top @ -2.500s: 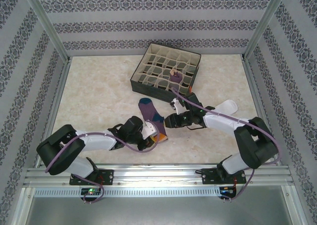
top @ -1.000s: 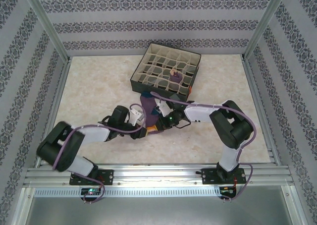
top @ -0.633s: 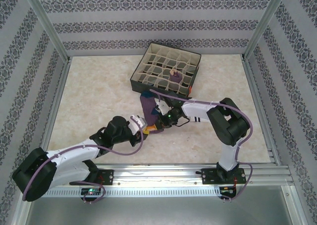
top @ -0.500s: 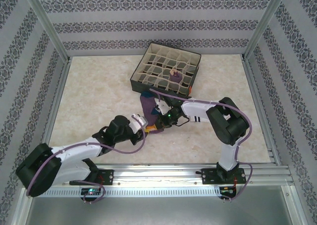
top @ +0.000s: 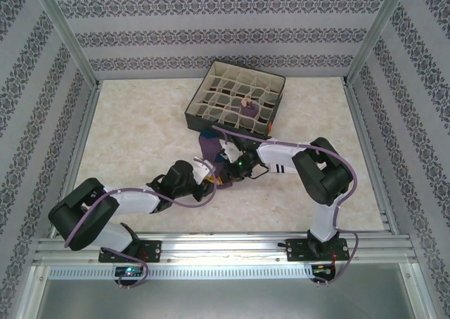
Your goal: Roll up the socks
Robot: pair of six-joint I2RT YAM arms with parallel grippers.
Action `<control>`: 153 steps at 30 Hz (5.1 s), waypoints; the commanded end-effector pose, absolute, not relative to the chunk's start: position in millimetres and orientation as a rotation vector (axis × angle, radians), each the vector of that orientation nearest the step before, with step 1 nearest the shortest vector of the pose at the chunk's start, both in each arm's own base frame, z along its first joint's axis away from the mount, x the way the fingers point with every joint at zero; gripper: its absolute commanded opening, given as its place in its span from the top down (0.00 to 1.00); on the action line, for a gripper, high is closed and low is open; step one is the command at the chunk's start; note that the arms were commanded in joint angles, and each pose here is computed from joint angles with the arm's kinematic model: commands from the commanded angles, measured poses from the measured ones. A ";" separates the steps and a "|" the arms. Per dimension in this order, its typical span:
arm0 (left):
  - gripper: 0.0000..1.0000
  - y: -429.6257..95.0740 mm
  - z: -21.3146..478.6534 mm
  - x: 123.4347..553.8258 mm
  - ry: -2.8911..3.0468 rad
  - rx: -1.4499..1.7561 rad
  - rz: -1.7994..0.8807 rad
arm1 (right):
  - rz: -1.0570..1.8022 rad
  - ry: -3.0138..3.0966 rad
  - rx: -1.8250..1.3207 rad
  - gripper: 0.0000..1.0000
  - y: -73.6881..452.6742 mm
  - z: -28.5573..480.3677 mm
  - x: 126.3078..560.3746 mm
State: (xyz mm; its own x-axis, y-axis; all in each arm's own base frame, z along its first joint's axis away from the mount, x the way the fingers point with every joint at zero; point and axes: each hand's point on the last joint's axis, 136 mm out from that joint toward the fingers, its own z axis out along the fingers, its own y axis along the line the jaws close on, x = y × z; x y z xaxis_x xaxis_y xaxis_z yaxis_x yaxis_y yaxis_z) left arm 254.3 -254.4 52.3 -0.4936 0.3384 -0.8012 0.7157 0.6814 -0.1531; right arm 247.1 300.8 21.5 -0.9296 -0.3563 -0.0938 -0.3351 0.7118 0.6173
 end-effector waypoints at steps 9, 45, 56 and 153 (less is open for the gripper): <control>0.73 -229.0 -6.2 257.1 2.443 0.652 -0.522 | -1.016 -3.003 0.453 0.57 275.6 32.0 255.2; 0.70 -255.2 83.5 248.2 1.991 0.904 -0.824 | -0.473 -3.000 0.453 0.81 236.6 -32.7 257.4; 0.67 -266.4 110.3 238.7 1.602 1.456 -0.356 | -0.509 -2.907 0.464 0.86 235.4 -36.9 246.3; 0.71 -271.3 98.6 227.2 1.855 1.183 -0.813 | -0.784 -2.813 0.478 1.00 244.6 -8.3 209.7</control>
State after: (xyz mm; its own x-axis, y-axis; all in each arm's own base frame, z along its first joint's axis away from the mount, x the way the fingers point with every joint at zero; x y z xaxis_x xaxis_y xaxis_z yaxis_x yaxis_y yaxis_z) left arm 221.3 -261.5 66.4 -0.5301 0.4181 -0.7377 0.8308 0.4301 -0.3533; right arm 230.6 276.2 24.8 -0.9228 -0.3743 -0.0919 -0.3436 0.6909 0.6361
